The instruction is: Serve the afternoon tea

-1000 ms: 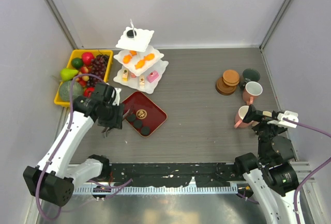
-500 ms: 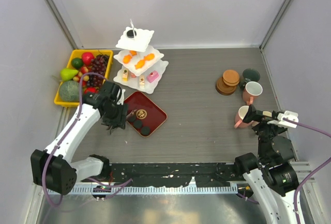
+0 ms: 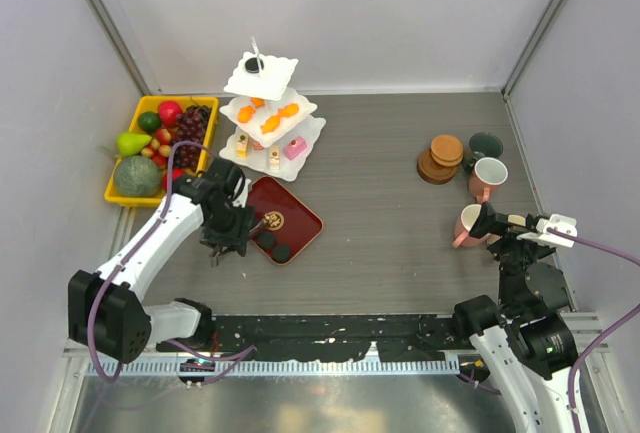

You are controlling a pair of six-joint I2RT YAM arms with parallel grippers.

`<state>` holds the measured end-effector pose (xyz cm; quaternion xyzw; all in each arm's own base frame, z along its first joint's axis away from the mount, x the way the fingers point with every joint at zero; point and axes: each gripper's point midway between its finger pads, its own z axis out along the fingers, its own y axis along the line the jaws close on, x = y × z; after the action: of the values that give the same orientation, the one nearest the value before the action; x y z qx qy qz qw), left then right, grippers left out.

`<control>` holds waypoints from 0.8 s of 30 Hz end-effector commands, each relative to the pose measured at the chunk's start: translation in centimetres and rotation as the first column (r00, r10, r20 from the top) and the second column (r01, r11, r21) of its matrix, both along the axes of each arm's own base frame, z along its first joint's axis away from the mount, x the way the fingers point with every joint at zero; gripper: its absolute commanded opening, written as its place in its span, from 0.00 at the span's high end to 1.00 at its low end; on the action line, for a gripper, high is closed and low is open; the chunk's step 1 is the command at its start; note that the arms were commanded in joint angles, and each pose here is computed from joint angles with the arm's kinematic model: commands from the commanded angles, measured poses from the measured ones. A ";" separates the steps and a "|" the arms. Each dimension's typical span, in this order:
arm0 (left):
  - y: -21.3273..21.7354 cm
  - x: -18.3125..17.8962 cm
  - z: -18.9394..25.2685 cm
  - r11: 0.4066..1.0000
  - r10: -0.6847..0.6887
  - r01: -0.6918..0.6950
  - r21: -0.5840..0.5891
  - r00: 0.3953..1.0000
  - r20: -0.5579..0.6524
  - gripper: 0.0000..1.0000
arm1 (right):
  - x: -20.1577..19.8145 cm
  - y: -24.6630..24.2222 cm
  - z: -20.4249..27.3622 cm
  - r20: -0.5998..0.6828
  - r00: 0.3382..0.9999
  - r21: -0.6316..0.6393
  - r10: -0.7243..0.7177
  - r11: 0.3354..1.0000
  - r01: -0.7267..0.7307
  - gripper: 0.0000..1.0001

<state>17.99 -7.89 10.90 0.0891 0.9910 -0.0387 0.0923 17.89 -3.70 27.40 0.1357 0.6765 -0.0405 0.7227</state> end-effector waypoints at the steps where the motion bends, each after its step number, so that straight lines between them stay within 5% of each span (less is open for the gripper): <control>1: -0.4 -0.3 0.5 0.999 -0.031 0.031 0.013 1.000 -0.006 0.41 | -0.1 -0.1 1.0 0.044 0.999 0.012 -0.005 1.000 0.004 0.05; 13: -2.5 0.7 2.4 0.996 -0.067 0.070 -0.055 0.996 0.058 0.65 | -0.2 -0.2 1.1 0.051 0.999 0.015 -0.010 1.000 0.009 0.05; 24: -4.7 6.2 2.9 0.995 -0.064 0.075 -0.072 0.988 0.140 0.65 | -0.2 -0.2 1.2 0.053 0.999 0.015 -0.010 1.000 0.009 0.04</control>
<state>21.28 -10.92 12.63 0.1184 0.9843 -0.0535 0.1196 17.76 -3.75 27.52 0.1371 0.6736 -0.0394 0.7252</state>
